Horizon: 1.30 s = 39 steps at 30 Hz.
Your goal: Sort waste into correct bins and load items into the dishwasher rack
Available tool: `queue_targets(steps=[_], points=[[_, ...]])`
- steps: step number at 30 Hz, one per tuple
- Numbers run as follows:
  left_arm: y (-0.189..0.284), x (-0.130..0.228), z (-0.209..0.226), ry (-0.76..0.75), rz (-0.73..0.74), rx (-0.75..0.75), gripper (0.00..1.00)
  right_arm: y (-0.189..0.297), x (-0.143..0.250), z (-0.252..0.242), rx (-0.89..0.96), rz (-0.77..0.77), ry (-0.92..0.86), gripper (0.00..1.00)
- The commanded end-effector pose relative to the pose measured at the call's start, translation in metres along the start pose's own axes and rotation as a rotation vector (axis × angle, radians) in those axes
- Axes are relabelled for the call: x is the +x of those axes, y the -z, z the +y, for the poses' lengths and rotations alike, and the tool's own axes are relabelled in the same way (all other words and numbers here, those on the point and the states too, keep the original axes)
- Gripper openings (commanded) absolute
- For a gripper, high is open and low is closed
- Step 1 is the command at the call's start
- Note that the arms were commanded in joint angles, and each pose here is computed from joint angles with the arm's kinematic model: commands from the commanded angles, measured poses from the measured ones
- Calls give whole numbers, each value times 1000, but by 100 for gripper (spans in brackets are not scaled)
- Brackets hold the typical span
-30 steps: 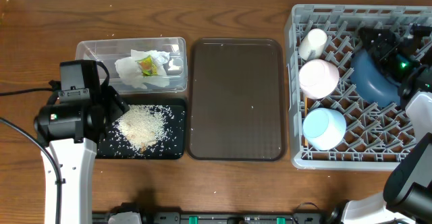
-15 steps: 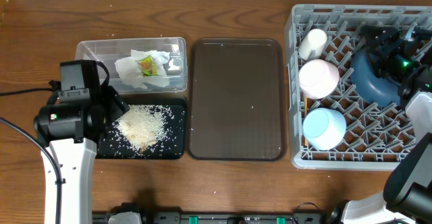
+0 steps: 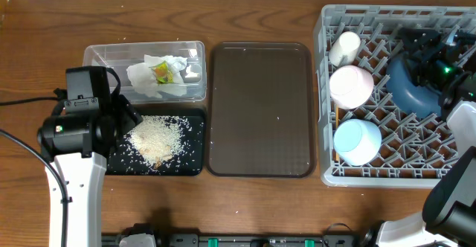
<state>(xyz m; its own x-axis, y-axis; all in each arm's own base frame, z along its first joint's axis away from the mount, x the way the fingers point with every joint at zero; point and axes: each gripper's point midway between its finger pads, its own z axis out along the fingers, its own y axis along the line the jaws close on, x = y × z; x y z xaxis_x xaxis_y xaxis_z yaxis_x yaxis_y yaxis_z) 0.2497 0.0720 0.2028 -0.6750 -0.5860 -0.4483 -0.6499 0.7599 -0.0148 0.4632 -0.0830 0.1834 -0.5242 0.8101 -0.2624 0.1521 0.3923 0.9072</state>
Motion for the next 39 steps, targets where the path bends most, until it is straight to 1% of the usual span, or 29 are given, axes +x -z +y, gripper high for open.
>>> queue_targets(steps=[1,14,20,26,32,36,39], points=[[5,-6,2,11,-23,-3,91,-1,5,10,-16,19,0,99],[5,-6,2,11,-23,-3,91,-1,8,8,-8,27,-13,99],[5,-6,2,11,-23,-3,91,9,14,25,-14,29,-3,99],[5,-6,2,11,-23,-3,91,40,30,77,-49,18,48,99],[5,-6,2,11,-23,-3,91,82,50,148,-155,-38,198,99],[5,-6,2,11,-23,-3,91,109,76,194,-240,-55,306,99],[5,-6,2,11,-23,-3,91,129,106,229,-319,-45,393,99]])
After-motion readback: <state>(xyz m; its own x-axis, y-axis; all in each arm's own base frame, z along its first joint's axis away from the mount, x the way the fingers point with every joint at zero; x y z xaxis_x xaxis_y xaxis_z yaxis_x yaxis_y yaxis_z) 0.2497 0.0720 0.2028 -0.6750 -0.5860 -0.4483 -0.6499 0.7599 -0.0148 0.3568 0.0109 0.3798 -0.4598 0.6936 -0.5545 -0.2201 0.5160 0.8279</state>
